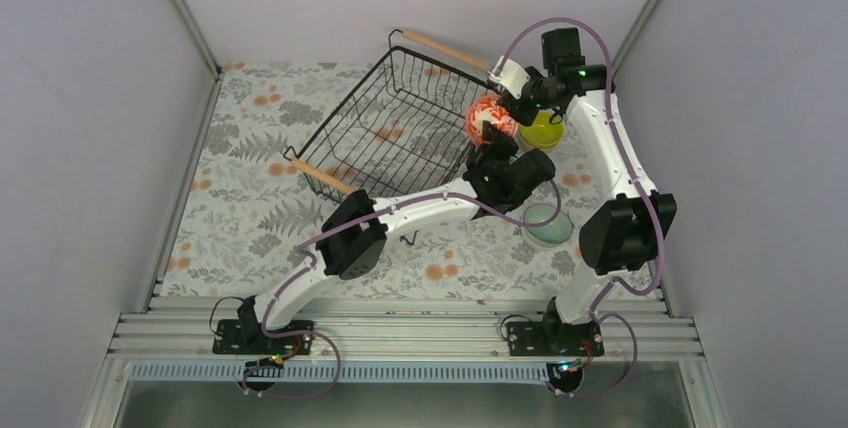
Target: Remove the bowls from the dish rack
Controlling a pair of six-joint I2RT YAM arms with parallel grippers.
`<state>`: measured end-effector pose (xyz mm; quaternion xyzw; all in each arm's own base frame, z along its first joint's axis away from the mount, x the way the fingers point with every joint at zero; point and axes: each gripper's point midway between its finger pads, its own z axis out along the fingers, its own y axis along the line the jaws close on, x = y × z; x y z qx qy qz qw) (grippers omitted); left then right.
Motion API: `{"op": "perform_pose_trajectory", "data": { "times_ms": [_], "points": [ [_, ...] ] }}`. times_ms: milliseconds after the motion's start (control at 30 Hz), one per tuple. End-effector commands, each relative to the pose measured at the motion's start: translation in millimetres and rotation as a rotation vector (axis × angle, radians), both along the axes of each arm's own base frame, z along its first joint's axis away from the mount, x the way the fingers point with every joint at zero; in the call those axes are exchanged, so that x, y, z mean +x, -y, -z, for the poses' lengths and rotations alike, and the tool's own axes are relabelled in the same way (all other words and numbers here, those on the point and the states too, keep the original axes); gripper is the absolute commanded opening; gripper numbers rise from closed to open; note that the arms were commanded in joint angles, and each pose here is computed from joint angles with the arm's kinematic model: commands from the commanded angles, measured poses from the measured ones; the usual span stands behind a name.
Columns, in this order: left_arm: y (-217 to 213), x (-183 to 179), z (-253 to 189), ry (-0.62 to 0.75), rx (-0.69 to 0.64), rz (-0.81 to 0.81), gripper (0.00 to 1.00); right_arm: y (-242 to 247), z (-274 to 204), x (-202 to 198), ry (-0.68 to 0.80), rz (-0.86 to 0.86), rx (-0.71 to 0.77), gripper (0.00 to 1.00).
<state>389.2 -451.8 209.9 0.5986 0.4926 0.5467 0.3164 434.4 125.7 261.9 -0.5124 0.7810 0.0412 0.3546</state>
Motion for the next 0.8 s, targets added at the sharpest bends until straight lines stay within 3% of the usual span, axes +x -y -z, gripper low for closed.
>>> {"op": "perform_pose_trajectory", "data": {
  "times_ms": [0,67,100,133,533,767],
  "points": [
    [2.6,-0.6,-14.9,0.048,-0.040,-0.023,0.65,-10.4,-13.6,-2.8,0.002,-0.018,0.057,0.04],
    [3.4,-0.3,-16.9,0.054,-0.047,-0.022,0.82,-9.8,-16.3,-2.0,0.002,-0.009,0.062,0.04],
    [4.2,0.2,-18.9,0.058,-0.054,-0.022,0.96,-9.4,-19.6,-0.8,0.011,-0.001,0.065,0.04],
    [4.9,0.6,-21.1,0.062,-0.061,-0.020,1.00,-9.0,-22.9,-0.1,0.018,0.003,0.070,0.04],
    [5.3,-8.7,-47.6,0.089,-0.098,-0.011,1.00,12.8,-60.2,30.3,0.119,0.190,0.134,0.04],
    [8.7,-15.8,-109.6,0.154,-0.246,0.026,1.00,55.5,-66.6,58.5,0.132,0.362,0.172,0.04]
  ]
}}
